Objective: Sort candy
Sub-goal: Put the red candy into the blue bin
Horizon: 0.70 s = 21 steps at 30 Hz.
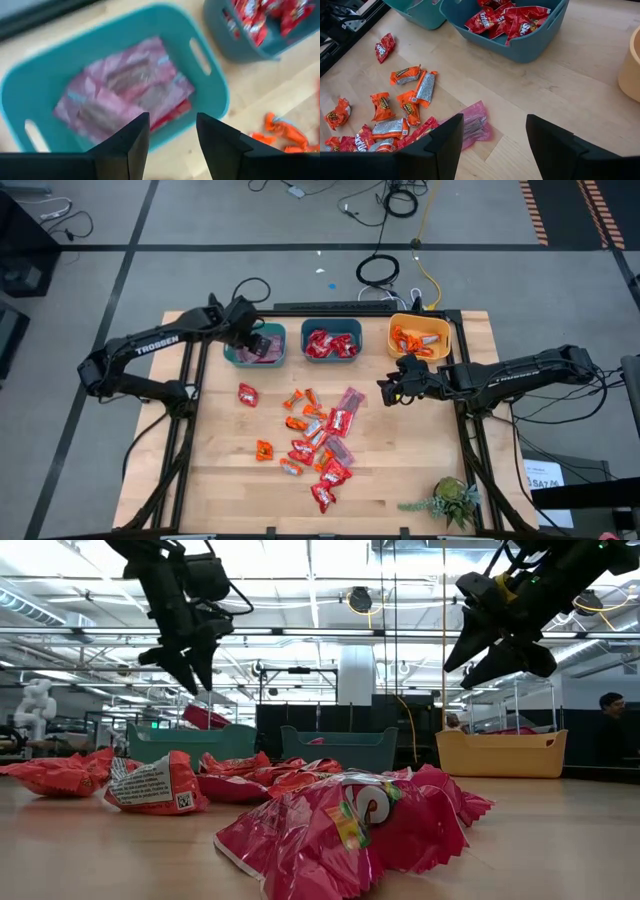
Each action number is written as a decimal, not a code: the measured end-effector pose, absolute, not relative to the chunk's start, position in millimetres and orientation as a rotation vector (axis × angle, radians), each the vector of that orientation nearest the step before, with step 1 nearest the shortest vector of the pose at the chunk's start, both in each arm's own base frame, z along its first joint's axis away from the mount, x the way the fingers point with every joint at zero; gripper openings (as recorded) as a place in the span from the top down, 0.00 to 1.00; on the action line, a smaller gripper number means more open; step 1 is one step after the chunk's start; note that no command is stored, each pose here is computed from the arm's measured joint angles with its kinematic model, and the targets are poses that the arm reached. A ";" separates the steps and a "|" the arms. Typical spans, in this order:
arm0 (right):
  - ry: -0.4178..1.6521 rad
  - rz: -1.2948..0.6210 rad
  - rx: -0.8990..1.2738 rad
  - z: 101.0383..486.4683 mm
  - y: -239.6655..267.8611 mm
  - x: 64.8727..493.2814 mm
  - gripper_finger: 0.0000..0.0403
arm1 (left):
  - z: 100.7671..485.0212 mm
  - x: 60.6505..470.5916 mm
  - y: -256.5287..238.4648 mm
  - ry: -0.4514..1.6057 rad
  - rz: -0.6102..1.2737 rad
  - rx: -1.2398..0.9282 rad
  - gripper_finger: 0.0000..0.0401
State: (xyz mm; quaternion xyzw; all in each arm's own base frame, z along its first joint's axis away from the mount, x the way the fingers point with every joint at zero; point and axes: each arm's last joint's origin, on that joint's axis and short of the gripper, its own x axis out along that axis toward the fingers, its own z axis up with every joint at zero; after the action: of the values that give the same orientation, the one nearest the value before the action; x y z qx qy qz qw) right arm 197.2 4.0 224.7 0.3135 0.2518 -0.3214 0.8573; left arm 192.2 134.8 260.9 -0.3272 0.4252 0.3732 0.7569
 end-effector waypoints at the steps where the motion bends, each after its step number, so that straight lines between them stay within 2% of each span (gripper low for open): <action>1: 0.529 -0.675 0.659 224.7 4.0 197.2 0.48 | 260.2 191.6 133.2 0.940 0.816 -0.722 0.57; 9: 0.532 -0.671 0.661 224.7 4.1 197.3 0.48 | 245.7 191.3 110.0 1.043 0.843 -0.775 0.57; 21: 0.545 -0.652 0.667 224.4 4.9 197.4 0.48 | 205.8 197.0 41.4 1.129 0.925 -0.839 0.57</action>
State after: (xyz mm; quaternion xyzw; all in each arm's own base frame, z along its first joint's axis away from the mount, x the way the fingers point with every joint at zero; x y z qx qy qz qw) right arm 197.4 4.9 224.4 0.3174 0.2595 -0.3102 0.8577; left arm 197.0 41.4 205.8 -0.3715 0.5001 0.4099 0.6663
